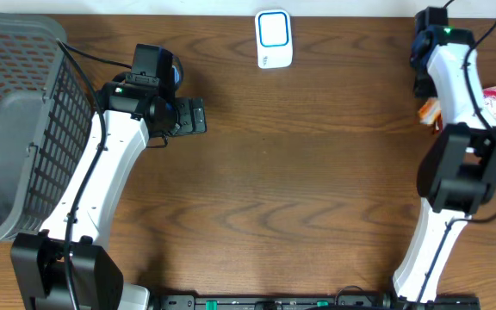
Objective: Scan the item barcode
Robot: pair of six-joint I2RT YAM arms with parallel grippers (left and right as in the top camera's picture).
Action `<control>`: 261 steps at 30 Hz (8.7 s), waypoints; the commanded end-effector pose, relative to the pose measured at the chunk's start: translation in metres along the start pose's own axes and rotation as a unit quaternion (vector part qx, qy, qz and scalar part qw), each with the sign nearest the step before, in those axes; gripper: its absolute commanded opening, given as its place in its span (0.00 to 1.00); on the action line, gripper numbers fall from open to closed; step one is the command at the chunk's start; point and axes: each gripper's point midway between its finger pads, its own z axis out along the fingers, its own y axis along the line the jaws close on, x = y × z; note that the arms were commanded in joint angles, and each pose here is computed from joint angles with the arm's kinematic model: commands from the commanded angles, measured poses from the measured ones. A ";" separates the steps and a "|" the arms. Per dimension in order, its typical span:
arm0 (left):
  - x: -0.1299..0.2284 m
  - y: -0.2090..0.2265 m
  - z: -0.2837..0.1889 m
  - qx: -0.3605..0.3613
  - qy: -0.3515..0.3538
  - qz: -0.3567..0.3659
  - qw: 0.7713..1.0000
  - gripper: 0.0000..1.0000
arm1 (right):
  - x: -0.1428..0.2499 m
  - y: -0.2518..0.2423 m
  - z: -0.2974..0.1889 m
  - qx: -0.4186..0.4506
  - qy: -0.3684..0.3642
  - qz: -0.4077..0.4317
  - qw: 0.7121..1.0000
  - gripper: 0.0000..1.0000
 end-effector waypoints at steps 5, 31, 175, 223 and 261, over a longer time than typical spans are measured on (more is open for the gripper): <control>0.000 0.003 -0.002 -0.008 -0.003 0.002 1.000 0.98 | -0.018 -0.027 -0.051 -0.034 -0.052 0.048 0.997 0.68; 0.000 0.003 -0.002 -0.008 -0.003 0.002 1.000 0.98 | 0.054 0.023 -0.027 -0.129 0.079 -0.012 0.988 0.02; 0.000 0.003 -0.002 -0.008 -0.003 0.002 1.000 0.98 | 0.242 0.023 -0.175 -0.514 -0.466 0.178 0.698 0.99; 0.000 0.003 -0.002 -0.008 -0.003 0.002 1.000 0.98 | 0.238 0.014 -0.161 -0.399 -0.537 0.081 0.739 0.99; 0.000 0.004 -0.002 -0.008 -0.003 0.002 1.000 0.98 | 0.238 0.015 -0.165 -0.406 -0.541 0.077 0.733 0.99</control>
